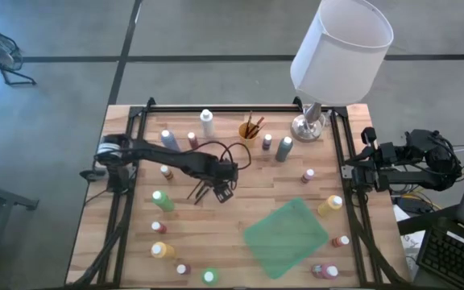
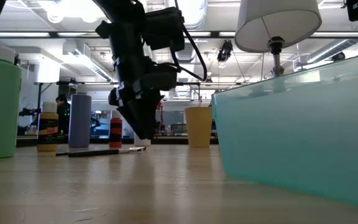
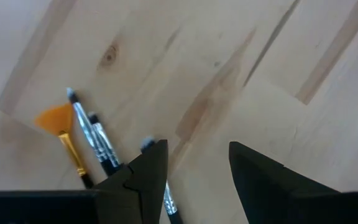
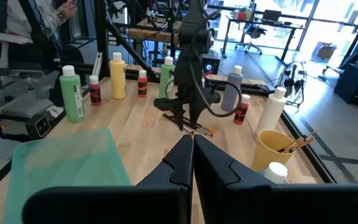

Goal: Pick & Place Paint Supplies
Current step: Put the silver paintbrush into the yellow cup

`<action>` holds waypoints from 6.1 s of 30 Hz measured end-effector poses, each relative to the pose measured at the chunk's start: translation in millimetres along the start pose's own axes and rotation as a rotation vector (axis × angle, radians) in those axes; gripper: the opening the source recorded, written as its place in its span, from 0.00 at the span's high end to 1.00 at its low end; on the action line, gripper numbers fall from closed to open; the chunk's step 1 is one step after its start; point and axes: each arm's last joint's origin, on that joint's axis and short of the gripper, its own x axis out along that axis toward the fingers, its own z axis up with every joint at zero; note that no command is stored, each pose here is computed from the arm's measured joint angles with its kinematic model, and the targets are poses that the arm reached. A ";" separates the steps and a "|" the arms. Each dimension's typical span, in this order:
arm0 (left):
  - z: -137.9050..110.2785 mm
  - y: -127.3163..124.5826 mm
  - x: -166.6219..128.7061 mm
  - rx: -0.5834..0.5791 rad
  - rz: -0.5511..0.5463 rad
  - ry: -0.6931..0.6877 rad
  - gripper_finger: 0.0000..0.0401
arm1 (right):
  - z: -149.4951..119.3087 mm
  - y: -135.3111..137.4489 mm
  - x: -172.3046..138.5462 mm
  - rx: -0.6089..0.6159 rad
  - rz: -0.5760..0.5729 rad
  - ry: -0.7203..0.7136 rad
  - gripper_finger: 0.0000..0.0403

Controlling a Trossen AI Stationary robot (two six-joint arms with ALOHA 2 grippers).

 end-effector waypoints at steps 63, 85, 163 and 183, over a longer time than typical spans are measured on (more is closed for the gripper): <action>-8.4 16.8 29.8 -0.012 0.056 0.030 0.57 | 0.0 0.0 0.0 0.000 0.000 0.000 0.98; -6.5 15.0 30.8 -0.018 0.032 0.009 0.82 | 0.0 0.0 0.0 0.000 0.000 0.000 0.98; 128.0 21.5 -110.9 0.422 -0.211 -1.078 0.99 | 0.0 0.0 -0.1 0.000 0.000 0.000 0.98; 120.6 91.3 -84.8 0.244 -0.145 -1.489 0.99 | 0.0 0.0 -0.1 0.000 0.000 0.000 0.98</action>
